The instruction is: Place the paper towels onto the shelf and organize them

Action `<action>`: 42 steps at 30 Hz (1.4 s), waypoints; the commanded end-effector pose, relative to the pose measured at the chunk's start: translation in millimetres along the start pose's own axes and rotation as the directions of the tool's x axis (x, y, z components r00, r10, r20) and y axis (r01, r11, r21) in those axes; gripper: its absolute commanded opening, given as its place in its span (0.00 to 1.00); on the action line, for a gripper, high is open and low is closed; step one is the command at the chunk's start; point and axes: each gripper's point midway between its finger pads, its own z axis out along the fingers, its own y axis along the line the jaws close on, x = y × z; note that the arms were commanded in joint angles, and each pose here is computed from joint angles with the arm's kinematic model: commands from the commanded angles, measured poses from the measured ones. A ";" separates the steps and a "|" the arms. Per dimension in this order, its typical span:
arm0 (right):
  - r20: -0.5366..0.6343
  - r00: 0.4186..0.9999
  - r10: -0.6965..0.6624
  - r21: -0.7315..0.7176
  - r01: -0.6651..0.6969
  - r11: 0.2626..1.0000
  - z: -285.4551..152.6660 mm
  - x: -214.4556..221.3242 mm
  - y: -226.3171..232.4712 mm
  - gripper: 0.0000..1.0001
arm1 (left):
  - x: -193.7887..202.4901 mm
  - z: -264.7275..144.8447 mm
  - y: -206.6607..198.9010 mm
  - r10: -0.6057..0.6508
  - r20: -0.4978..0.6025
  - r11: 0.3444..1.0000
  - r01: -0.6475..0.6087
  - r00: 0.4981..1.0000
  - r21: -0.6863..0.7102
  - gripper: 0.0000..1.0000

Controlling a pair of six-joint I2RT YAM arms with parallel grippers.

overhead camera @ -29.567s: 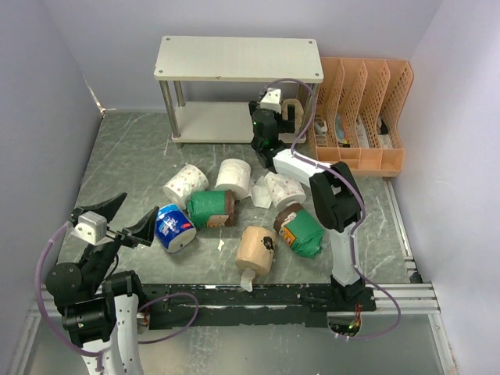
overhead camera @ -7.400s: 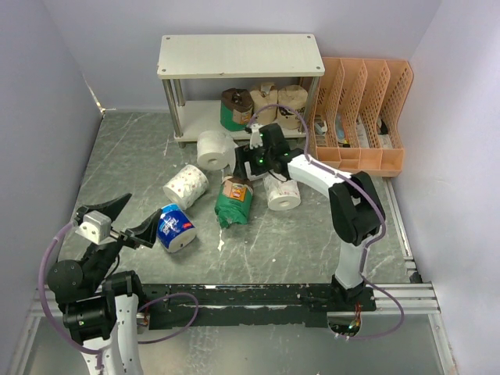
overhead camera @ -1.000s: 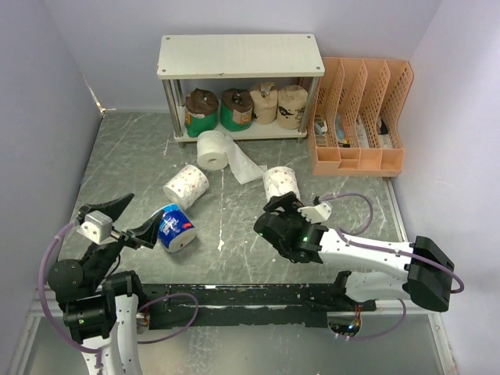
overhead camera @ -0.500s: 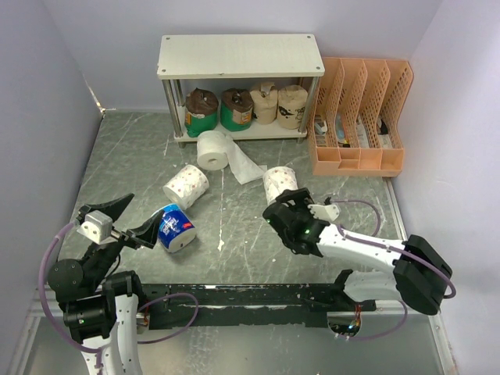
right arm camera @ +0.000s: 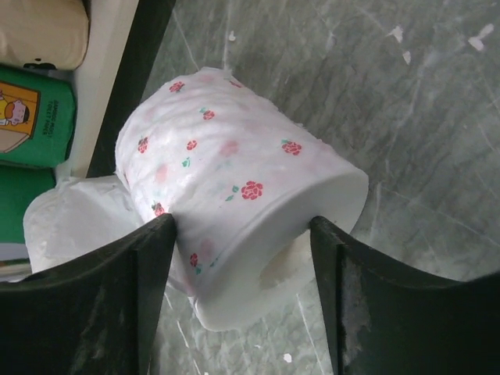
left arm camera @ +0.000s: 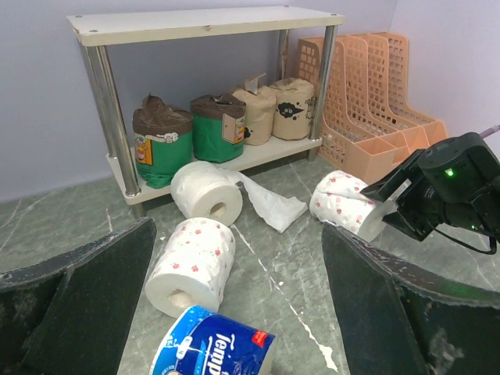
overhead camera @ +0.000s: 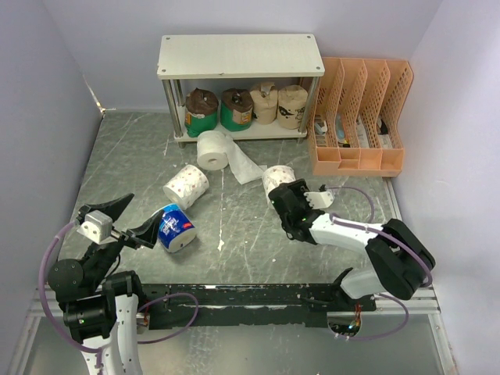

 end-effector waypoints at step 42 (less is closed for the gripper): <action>0.411 0.123 -0.903 0.052 0.986 0.158 -62.5 -131.6 257.4 0.00 | -10.8 -2.0 -1.1 0.026 0.033 1.000 -0.026 0.999 -0.013 0.99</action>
